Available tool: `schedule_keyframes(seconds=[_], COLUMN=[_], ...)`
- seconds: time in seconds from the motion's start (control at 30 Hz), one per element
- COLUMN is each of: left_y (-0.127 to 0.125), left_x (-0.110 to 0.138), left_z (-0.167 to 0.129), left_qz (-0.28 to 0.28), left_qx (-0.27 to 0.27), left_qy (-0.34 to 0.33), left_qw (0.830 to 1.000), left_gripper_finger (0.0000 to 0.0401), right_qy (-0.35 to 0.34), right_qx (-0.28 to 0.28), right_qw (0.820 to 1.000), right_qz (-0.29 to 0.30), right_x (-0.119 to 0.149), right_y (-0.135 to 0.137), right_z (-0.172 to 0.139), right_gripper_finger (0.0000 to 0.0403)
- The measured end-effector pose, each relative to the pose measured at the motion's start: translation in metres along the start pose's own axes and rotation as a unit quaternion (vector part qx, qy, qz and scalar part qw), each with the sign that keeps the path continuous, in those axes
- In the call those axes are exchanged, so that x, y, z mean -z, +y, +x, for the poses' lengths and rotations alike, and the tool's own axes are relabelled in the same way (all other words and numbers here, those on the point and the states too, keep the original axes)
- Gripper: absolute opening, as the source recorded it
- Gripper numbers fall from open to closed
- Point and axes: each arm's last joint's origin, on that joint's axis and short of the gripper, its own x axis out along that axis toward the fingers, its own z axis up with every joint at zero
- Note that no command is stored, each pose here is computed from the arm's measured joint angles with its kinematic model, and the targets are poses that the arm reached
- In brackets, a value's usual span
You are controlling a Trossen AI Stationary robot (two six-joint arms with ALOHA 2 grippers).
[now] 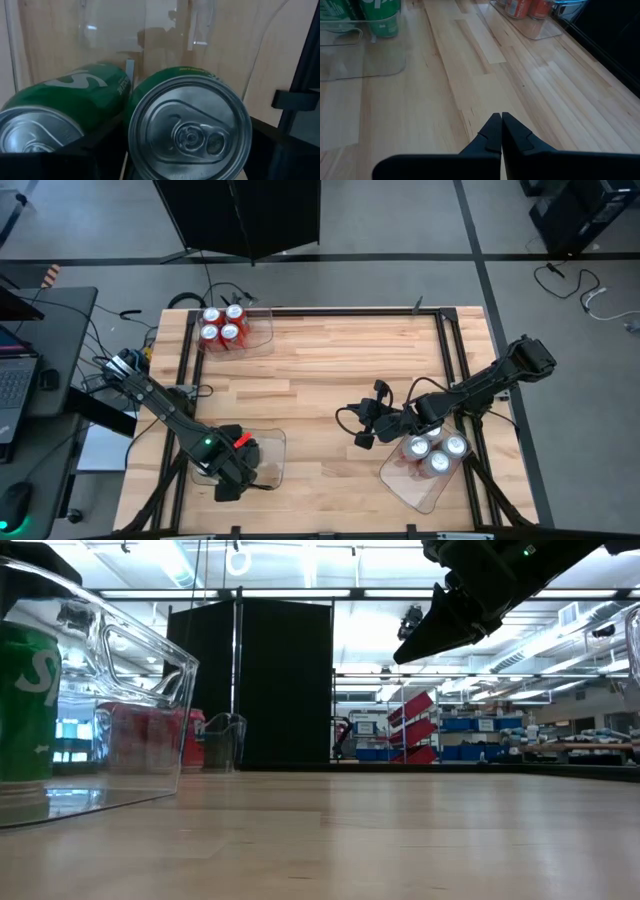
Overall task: Sort soda cans
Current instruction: Put the green soda can into the bottom right transparent bin
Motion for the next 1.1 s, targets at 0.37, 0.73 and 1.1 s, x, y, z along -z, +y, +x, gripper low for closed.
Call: schedule_keyframes(seconds=[0.37,0.73,1.1], left_y=[0.002,-0.002,-0.002], left_x=[0.002,-0.001,-0.003], left_z=[-0.001,-0.026,-0.027], left_qz=[-0.029,-0.026,-0.027], left_qx=[-0.007,-0.008,-0.022], left_qy=[0.013,0.011,-0.008], left_qw=[0.999,1.000,0.999], left_gripper_finger=[0.0325,0.0334,0.0333], right_qy=[0.000,-0.001,-0.014], right_qx=[0.000,-0.015,-0.059], right_qw=[1.000,1.000,0.998], right_qz=[0.000,0.018,0.035], right_x=[0.000,-0.002,-0.011], right_y=[0.000,0.000,-0.004], right_z=[0.000,0.001,0.008], right_gripper_finger=[0.0000,0.0000,0.0017])
